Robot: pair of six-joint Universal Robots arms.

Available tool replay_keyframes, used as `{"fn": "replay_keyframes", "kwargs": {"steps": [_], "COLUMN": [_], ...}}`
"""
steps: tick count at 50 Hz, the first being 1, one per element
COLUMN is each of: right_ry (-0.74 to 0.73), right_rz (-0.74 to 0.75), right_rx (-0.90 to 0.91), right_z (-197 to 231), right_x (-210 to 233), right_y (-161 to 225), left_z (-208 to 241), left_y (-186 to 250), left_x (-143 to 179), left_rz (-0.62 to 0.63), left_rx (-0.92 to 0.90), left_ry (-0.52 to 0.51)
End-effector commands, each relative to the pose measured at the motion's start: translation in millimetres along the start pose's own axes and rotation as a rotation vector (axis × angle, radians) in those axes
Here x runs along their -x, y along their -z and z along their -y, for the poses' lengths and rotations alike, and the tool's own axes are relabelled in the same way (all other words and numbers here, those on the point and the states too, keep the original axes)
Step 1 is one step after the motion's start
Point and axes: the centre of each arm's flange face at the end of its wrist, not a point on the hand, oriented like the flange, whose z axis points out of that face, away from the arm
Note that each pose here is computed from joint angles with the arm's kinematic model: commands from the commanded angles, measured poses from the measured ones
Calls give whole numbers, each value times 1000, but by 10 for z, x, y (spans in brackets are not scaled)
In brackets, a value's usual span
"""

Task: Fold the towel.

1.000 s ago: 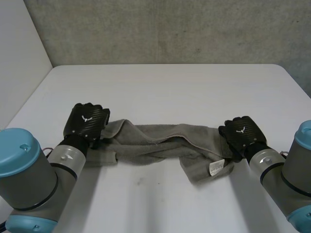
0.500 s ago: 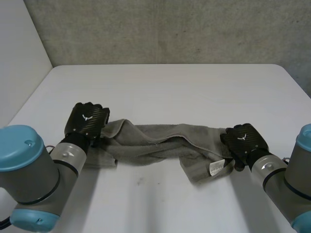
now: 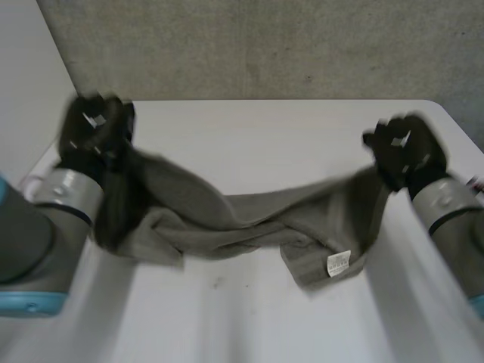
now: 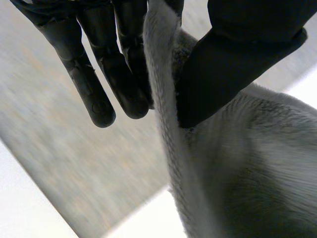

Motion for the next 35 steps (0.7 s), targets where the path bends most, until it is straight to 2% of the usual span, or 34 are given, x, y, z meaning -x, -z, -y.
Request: {"fn": "replay_keyframes", "kwargs": {"steps": [1, 7, 13, 15, 17, 18, 20, 23, 27, 29, 31, 32, 33, 34, 35], "right_ry": [-22, -46, -61, -76, -76, -76, -59, -53, -58, -50, -16, -16, 4, 4, 23], "right_rz": [-44, 3, 64, 117, 143, 143, 181, 215, 226, 214, 141, 141, 79, 78, -14], "right_rx": [-46, 18, 98, 189, 226, 226, 277, 323, 348, 340, 255, 254, 164, 163, 30], "right_z": [645, 887, 974, 798, 696, 695, 527, 318, 142, 107, 232, 233, 414, 416, 675], "right_x": [-592, -890, -954, -915, -878, -878, -787, -692, -623, -613, -664, -664, -741, -742, -874], "right_y": [121, 205, 309, 200, 119, 118, -52, -257, -501, -631, -908, -909, -1038, -1040, -1157], "left_z": [761, 828, 547, 447, 144, 142, -192, -329, -628, -664, -643, -557, -403, -401, -179], "left_y": [65, 160, 204, 203, 137, 137, 41, -14, -292, -422, -575, -744, -921, -923, -1087], "left_x": [465, 539, 570, 566, 545, 544, 462, 445, 397, 404, 438, 488, 550, 550, 639], "left_rz": [125, 122, 92, 79, 53, 53, 13, 8, -10, -10, -2, 11, 25, 25, 47], "left_rx": [-223, -195, -31, 9, 100, 100, 200, 239, 292, 281, 250, 199, 127, 126, 37], "left_ry": [89, 106, 100, 101, 107, 107, 121, 121, 130, 128, 124, 121, 117, 117, 109]}}
